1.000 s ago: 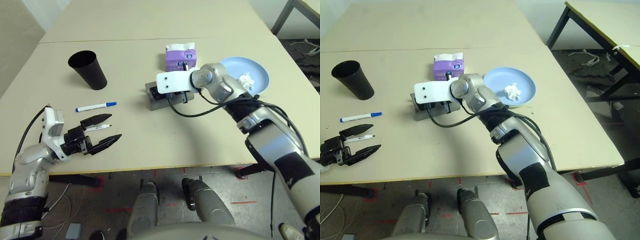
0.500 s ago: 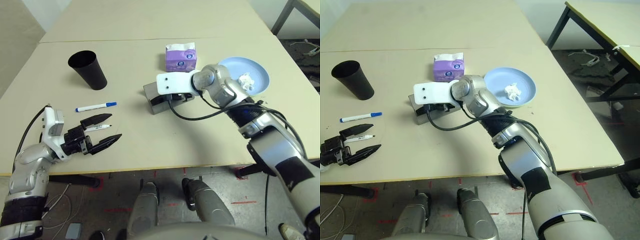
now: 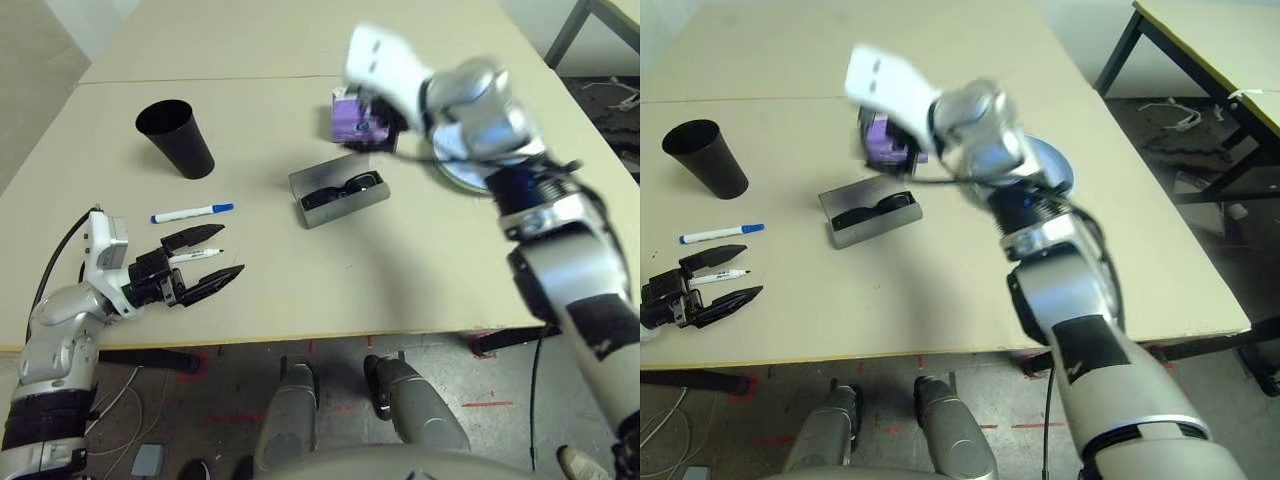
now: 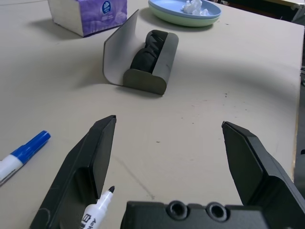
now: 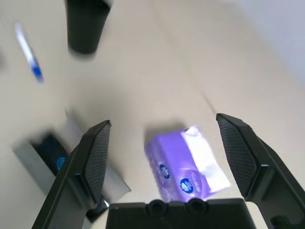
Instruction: Organize and tidy the items on the table.
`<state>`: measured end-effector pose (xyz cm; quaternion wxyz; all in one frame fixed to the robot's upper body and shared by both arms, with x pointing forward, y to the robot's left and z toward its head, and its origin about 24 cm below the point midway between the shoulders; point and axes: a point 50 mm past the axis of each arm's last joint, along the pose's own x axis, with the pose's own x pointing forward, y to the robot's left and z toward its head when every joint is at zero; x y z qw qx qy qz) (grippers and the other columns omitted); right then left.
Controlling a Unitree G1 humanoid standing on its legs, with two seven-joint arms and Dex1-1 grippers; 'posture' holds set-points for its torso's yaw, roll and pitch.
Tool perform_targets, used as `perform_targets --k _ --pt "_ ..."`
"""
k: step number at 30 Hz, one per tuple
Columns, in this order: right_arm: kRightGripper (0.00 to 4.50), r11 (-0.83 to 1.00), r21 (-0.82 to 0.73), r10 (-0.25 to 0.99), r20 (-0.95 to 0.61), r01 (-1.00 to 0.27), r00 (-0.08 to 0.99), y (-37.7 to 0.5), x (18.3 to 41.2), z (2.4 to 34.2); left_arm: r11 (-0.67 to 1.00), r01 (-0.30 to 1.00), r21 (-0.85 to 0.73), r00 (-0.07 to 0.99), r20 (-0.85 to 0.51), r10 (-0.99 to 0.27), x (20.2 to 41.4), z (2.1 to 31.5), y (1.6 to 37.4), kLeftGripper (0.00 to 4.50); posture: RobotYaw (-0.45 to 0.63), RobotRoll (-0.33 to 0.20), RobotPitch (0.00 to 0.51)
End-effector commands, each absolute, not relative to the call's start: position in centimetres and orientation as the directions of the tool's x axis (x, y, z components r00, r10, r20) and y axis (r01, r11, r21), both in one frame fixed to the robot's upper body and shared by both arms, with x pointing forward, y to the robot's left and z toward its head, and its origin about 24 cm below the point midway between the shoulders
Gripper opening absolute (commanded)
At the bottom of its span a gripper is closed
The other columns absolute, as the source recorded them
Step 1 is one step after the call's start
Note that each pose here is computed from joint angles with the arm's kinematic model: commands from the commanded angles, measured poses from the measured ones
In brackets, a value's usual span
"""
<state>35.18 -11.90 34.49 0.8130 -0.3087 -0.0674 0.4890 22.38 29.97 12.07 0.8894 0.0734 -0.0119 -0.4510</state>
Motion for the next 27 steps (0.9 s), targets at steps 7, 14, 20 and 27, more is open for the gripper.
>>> perform_targets --k 7,14,20,27 --pt "4.48 0.341 -0.234 0.855 -0.326 -0.911 0.404 -22.2 29.4 22.1 0.613 0.781 0.12 0.623 -0.066 -0.78 22.7 11.3 30.0 4.5 -0.15 0.0 0.211" --pt "4.48 0.348 -0.223 0.902 -0.186 -0.911 0.39 -23.6 26.7 14.3 0.613 0.781 0.117 0.623 -0.083 -0.778 23.1 11.3 30.2 4.5 -0.15 0.0 0.209" --pt "4.48 0.39 -0.231 0.913 -0.028 -0.891 0.407 -23.6 26.9 12.7 0.678 0.723 0.135 0.691 -0.105 -0.715 23.6 11.1 30.7 4.5 -0.15 0.0 0.208" --pt "4.48 0.37 -0.269 0.925 0.014 -0.889 0.381 -23.4 27.5 12.3 0.784 0.592 0.184 0.806 -0.124 -0.579 25.6 11.2 31.0 4.5 -0.14 0.0 0.201"
